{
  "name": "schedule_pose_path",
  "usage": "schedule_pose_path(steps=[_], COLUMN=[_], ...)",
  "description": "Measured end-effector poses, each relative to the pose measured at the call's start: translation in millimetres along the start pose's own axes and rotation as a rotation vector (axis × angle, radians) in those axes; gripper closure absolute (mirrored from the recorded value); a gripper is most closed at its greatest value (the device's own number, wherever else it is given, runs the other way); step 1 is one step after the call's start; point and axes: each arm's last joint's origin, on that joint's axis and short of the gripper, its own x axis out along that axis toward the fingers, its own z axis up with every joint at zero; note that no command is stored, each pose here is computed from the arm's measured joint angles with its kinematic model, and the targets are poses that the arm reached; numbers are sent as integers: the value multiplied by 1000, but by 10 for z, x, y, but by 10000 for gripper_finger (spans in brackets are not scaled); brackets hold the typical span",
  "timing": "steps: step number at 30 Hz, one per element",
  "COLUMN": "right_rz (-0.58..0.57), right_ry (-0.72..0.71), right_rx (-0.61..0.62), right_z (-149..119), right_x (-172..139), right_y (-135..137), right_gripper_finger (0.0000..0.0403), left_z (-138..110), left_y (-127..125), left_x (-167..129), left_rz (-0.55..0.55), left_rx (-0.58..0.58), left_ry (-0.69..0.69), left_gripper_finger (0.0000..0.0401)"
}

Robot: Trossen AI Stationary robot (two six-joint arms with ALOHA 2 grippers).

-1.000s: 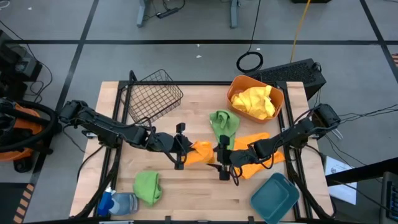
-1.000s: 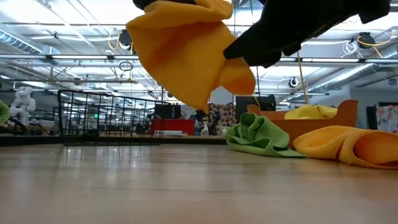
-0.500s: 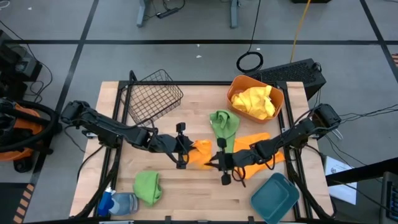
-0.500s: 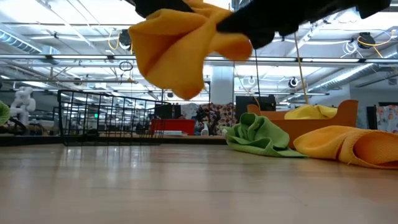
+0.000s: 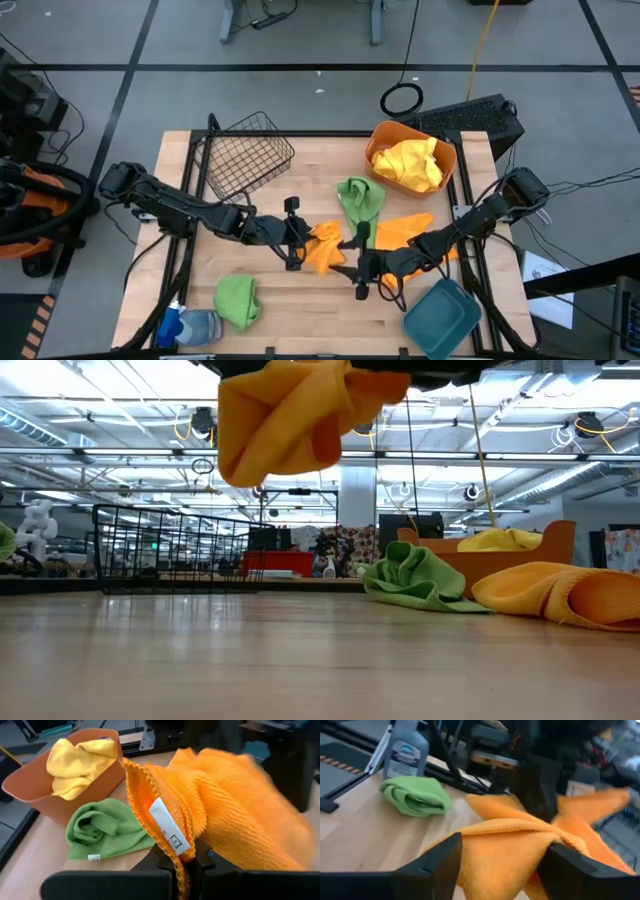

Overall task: Sort microfiber towel by color & place in baskets
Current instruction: Put the top orange microfiber cloth into the blue bin

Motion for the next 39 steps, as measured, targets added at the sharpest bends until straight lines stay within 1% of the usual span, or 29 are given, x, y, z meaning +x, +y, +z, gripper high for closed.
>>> schedule_pose_path(steps=[2,5,8,11,14,17,20,23,26,28,32,35,37,39], right_rz=[-28,-112,-158,-162,-170,-140,-119,-119,-81,-53,-48,-40,-29,-26], right_ry=[-9,8,31,35,40,45,55,70,65,54,51,57,59,59], right_rx=[-29,-55,-79,-76,-47,-16,34,65,73,87,115,103,86,66], right_z=[22,31,21,15,2,-23,-55,-81,-91,-91,-96,-104,-104,-102], right_x=[-14,-24,-24,-16,1,22,54,74,91,104,117,115,108,103], right_y=[8,-9,-23,-36,-62,-78,-115,-145,-159,-171,-193,-186,-171,-160], right_gripper_finger=[157,142,135,131,128,129,136,148,169,193,265,330,371,390], left_z=[3,-2,-13,-6,0,6,1,3,5,5,4,-8,-15,-19], left_y=[19,14,-23,-49,-65,-67,-73,-84,-95,-99,-114,-140,-169,-190], left_x=[7,36,89,137,173,170,171,170,167,166,159,148,135,127], left_rz=[1,-5,-51,-84,-100,-107,-117,-166,-191,-197,-206,-212,-220,-225], left_rx=[-11,-17,-11,11,32,33,58,78,82,85,111,116,105,102], left_ry=[-2,-5,-16,-44,-67,-73,-70,-76,-80,-80,-84,-73,-65,-61], left_gripper_finger=[388,388,388,388,388,388,388,388,388,387,372,344,317,287])
